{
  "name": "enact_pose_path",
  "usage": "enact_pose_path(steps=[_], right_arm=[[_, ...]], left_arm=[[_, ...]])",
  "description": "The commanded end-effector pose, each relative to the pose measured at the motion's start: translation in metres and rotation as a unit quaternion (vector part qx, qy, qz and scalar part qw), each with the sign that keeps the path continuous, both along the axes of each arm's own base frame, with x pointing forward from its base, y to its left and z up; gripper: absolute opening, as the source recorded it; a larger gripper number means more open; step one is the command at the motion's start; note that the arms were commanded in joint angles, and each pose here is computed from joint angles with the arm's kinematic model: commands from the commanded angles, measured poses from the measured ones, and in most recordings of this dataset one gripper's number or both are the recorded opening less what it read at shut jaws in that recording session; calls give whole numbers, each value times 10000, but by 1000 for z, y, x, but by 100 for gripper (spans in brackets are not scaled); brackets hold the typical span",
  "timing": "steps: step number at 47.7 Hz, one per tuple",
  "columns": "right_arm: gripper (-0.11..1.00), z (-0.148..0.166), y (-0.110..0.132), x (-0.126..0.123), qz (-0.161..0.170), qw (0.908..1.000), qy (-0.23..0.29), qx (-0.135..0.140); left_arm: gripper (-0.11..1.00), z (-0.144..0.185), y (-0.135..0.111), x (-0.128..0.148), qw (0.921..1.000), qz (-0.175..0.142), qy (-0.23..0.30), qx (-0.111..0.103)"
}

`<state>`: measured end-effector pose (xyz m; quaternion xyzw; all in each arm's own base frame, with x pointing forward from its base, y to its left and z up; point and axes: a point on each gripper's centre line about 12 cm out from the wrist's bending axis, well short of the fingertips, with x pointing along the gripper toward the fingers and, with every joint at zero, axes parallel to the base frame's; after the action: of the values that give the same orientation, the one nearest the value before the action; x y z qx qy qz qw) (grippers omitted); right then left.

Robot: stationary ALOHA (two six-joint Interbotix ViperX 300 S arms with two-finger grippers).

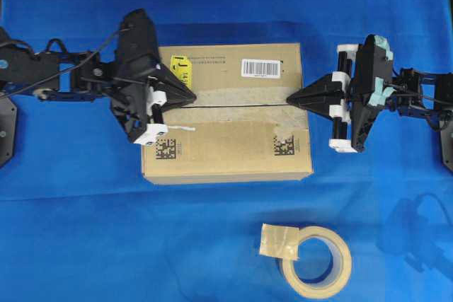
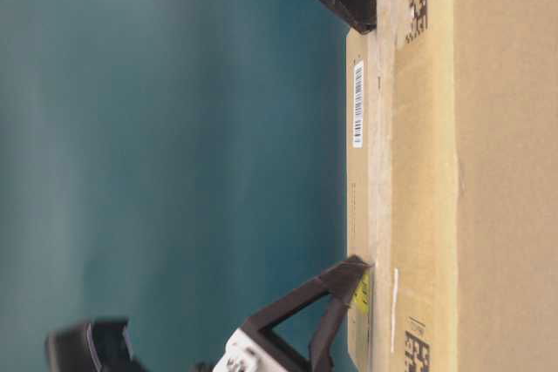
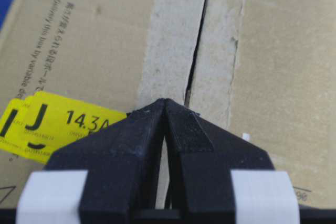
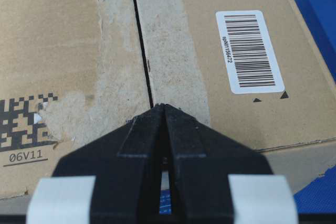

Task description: Close the cardboard box.

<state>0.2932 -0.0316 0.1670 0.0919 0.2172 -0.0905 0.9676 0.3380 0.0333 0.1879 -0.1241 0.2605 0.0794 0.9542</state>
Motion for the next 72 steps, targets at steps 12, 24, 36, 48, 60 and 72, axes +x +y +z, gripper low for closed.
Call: enact_pose_path(steps=[12, 24, 36, 48, 60, 72], right_arm=[[0, 4, -2, 2, -28, 10000, -54, -2], [0, 5, -2, 2, -28, 10000, -62, -2], [0, 4, -2, 2, -34, 10000, -56, 12], [0, 4, -2, 2, -34, 10000, -56, 12], [0, 5, -2, 2, -38, 10000, -65, 18], [0, 4, -1, 2, -11, 10000, -56, 12]], left_arm=[[0, 0, -6, -41, 9862, -6, -1641, 229], [0, -11, -16, -59, 9790, -235, -1967, 481], [0, -22, -19, -60, 9809, -365, -1794, 653], [0, -36, -19, -57, 9850, -379, -1560, 636], [0, -41, -19, -56, 9861, -386, -1484, 638], [0, -40, -19, -56, 9861, -368, -1492, 625]])
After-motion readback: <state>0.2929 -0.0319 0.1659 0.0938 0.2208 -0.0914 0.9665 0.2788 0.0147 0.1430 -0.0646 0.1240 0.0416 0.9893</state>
